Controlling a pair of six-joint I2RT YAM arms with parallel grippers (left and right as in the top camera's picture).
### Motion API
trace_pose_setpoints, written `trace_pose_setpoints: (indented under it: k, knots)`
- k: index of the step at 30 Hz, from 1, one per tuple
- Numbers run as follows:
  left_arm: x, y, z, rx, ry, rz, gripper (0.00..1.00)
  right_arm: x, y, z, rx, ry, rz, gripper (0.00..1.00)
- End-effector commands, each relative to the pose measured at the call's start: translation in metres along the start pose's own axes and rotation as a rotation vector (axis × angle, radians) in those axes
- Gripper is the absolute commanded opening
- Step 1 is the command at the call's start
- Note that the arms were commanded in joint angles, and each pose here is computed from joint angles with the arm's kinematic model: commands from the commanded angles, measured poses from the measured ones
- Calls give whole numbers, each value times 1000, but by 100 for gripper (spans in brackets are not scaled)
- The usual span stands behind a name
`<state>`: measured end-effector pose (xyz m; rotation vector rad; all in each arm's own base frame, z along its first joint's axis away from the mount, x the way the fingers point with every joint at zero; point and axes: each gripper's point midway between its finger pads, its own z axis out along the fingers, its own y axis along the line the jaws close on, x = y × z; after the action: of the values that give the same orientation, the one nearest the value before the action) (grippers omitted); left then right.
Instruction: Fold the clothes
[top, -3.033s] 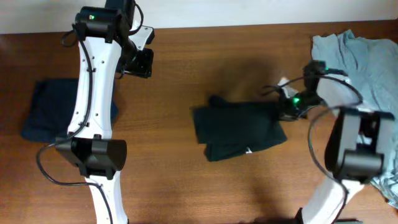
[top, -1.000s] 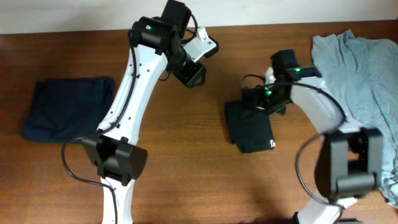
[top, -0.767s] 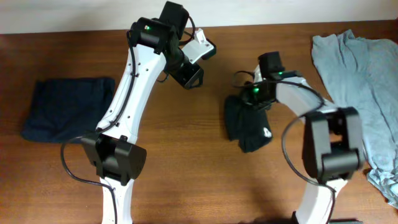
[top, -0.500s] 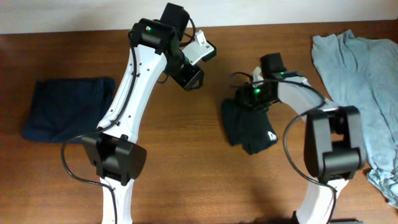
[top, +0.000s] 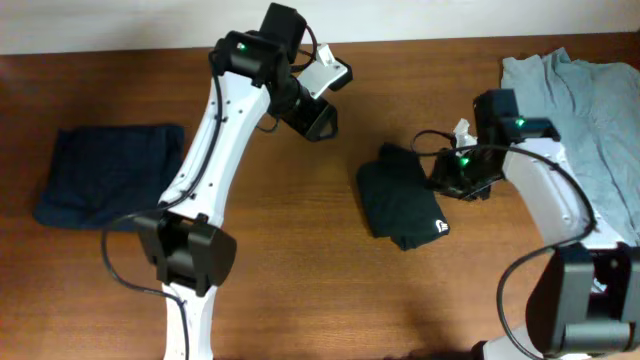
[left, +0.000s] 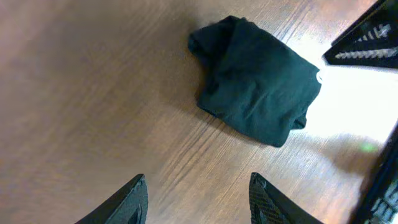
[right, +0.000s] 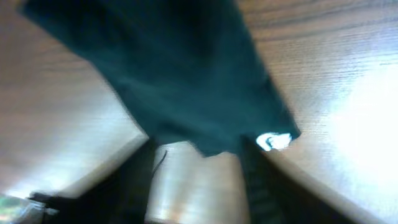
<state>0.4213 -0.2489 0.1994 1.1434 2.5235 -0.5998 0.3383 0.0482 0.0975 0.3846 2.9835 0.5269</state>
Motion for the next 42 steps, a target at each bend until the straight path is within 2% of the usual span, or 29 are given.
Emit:
trace_pose_setpoints:
  k: [1,5,8,11,12,14,15,16,18,21,23,27,28,30,32,34,36,39,42]
  knots:
    - [22,2,59,92,127,-152,51,-7,-24,27,54,-21,-66,77]
    - [32,-5,88,201,172,-196,52,-11,-32,28,27,-29,-142,79]
    - [32,-9,97,240,169,-198,52,-10,-33,28,18,-22,-136,80]
    - [31,-12,105,276,166,-205,56,-3,-34,27,11,6,-113,80]
    - [31,-14,111,299,164,-208,61,2,-34,27,10,25,-73,78]
    - [33,-15,121,315,173,-212,62,7,-36,31,14,43,-8,60]
    - [36,-20,129,342,189,-232,62,12,-35,35,-1,55,32,19]
    - [38,-24,132,368,199,-253,62,13,-31,36,-29,57,27,4]
    - [42,-31,138,416,222,-290,61,9,-10,35,-155,43,-90,4]
    - [46,-29,141,410,241,-332,63,2,19,28,-328,-2,-209,4]
    - [46,-26,139,403,238,-347,68,-2,24,26,-349,-22,-222,4]
    - [46,-8,134,388,219,-402,72,-7,24,26,-347,-38,-220,4]
    - [45,-5,134,385,206,-400,77,-6,24,27,-347,-35,-219,4]
    - [41,2,134,383,164,-326,85,-2,23,27,-345,-15,-182,4]
    - [41,3,135,384,145,-215,86,4,24,28,-343,16,-138,4]
    - [42,3,135,388,139,-172,86,12,24,32,-310,56,-85,4]
    - [42,3,135,389,134,-148,86,24,13,42,-176,102,2,4]
    - [42,4,134,388,133,-150,86,35,-16,59,62,94,156,4]
    - [44,5,132,391,140,-161,86,48,-28,77,102,92,245,4]
